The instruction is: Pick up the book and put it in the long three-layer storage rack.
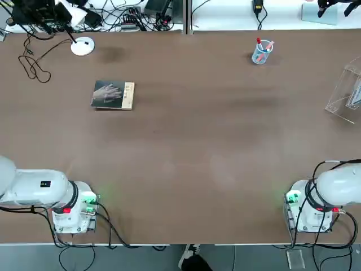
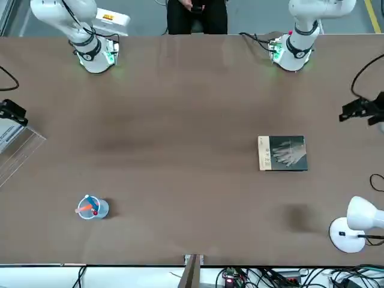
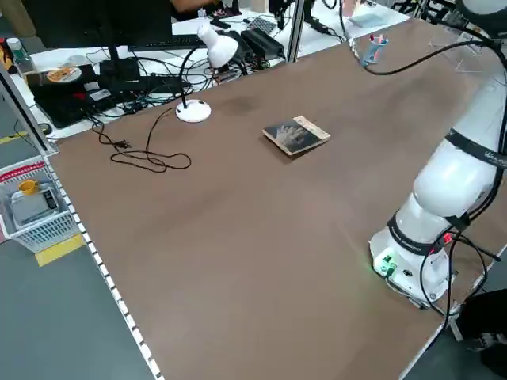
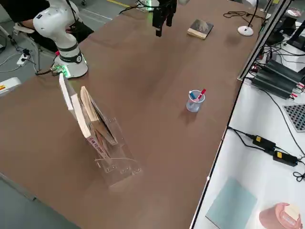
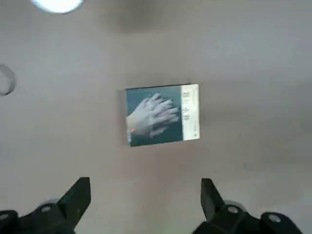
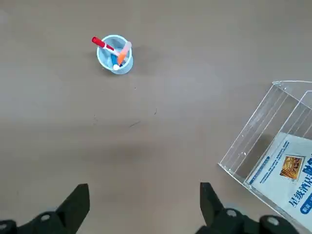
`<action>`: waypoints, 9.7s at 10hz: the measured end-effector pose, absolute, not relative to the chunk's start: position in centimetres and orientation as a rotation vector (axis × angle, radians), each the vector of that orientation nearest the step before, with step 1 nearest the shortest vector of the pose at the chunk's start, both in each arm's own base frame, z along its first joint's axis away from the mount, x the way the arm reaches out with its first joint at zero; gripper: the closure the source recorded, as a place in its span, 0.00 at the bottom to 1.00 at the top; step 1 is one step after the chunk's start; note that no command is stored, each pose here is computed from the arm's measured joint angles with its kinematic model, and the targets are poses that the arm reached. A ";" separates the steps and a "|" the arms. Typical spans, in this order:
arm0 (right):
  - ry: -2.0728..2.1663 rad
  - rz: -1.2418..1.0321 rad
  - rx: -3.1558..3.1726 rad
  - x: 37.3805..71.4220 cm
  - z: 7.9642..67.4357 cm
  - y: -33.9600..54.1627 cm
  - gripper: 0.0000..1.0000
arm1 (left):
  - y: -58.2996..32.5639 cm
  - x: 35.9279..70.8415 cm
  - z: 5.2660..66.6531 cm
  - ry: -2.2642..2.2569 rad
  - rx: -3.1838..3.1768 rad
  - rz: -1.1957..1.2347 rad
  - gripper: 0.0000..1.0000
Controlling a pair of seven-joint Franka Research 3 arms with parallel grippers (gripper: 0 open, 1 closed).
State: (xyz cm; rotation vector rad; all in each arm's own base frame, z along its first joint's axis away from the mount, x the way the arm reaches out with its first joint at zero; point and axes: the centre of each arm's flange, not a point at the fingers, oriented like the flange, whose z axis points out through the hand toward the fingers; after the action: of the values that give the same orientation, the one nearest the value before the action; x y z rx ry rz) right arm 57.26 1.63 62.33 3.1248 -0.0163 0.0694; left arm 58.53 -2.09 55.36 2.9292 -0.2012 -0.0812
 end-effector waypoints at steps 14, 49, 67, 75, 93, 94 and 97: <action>-0.013 0.120 3.125 57.6 62.6 1.8 0.00 | 8.0 58.4 33.3 -0.313 2.565 -0.026 0.00; 0.013 0.206 3.127 56.9 64.6 4.2 0.00 | 8.4 57.8 14.5 -0.304 2.222 0.057 0.09; 0.012 0.199 3.128 56.9 64.5 4.2 0.00 | 8.2 58.3 13.7 -0.309 2.197 0.045 0.16; 0.011 0.134 3.128 56.5 64.1 4.2 0.00 | 8.2 58.1 13.1 -0.304 2.191 0.034 0.32; 0.033 0.048 3.148 55.8 63.6 5.2 0.00 | 10.3 57.7 11.2 -0.337 2.117 0.047 0.77; 0.033 0.048 3.149 55.8 63.6 5.2 0.00 | 10.2 57.7 11.2 -0.340 2.107 0.042 0.83; 0.033 0.048 3.149 55.8 63.6 5.2 0.00 | 9.9 57.4 11.2 -0.343 2.073 0.023 0.97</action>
State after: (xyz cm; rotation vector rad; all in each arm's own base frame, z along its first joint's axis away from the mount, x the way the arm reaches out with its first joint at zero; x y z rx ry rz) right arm 55.82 5.17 63.63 3.1491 0.0333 0.0483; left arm 57.44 9.95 11.24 2.0728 -0.3432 0.0232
